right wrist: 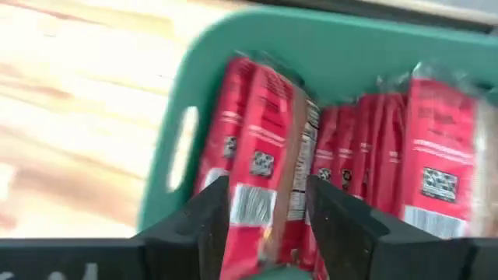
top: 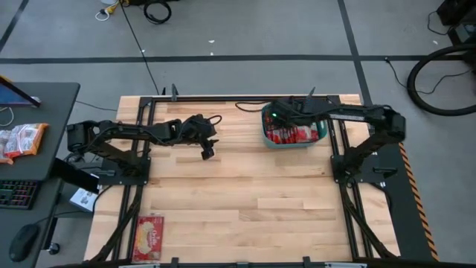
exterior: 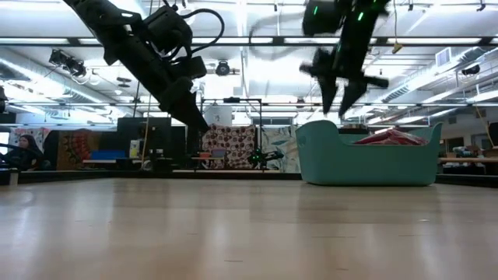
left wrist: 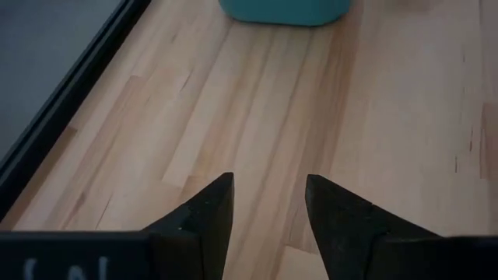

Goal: Sort popcorn bags into baskets
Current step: Adjust the popcorn bags in the bin

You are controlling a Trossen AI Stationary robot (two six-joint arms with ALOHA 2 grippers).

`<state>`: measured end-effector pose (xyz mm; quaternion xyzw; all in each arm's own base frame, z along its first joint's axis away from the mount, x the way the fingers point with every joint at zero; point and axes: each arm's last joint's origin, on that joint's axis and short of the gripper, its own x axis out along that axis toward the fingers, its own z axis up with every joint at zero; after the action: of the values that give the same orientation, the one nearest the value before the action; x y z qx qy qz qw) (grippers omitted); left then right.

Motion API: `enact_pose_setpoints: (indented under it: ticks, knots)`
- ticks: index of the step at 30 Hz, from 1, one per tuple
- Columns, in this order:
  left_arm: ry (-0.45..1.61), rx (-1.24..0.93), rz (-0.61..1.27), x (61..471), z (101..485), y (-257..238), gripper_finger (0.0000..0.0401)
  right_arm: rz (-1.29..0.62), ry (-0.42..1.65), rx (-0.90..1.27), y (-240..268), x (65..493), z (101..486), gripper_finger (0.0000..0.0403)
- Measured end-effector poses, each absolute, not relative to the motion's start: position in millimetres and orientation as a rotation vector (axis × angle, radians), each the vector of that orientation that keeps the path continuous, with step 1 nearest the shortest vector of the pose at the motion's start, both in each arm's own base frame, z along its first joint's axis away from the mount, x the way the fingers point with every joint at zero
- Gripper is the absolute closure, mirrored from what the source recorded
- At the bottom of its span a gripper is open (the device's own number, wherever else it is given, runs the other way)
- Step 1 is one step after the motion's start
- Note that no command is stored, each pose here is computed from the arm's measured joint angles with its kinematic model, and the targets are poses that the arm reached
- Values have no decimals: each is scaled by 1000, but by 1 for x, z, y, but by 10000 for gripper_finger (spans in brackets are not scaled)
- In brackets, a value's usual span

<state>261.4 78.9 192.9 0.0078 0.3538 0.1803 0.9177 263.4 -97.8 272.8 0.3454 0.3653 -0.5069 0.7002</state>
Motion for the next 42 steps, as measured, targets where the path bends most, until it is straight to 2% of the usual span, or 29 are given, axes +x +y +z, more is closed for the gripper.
enact_pose_setpoints:
  ticks: [7, 14, 23, 28, 31, 34, 39, 42]
  knots:
    - [751, -25, 383, 260, 191, 78, 234, -1177, 1094, 878, -129, 277, 213, 251]
    - [823, -55, 387, 255, 185, 77, 234, -1179, 1189, 938, -150, 276, 191, 251]
    - [847, -56, 385, 253, 184, 76, 234, -1230, 1179, 937, -171, 264, 189, 252]
    - [856, -58, 386, 252, 183, 76, 234, -1163, 1074, 927, -164, 260, 216, 252]
    - [855, -57, 385, 252, 183, 76, 234, -1014, 1046, 779, -162, 258, 235, 252]
    - [852, -48, 386, 253, 184, 76, 234, -793, 1117, 529, -161, 254, 247, 252]
    - [849, -56, 399, 252, 184, 80, 234, -462, 1310, 99, -161, 247, 248, 252]
    - [841, -94, 420, 251, 184, 81, 235, -335, 1375, -47, -168, 247, 241, 252]
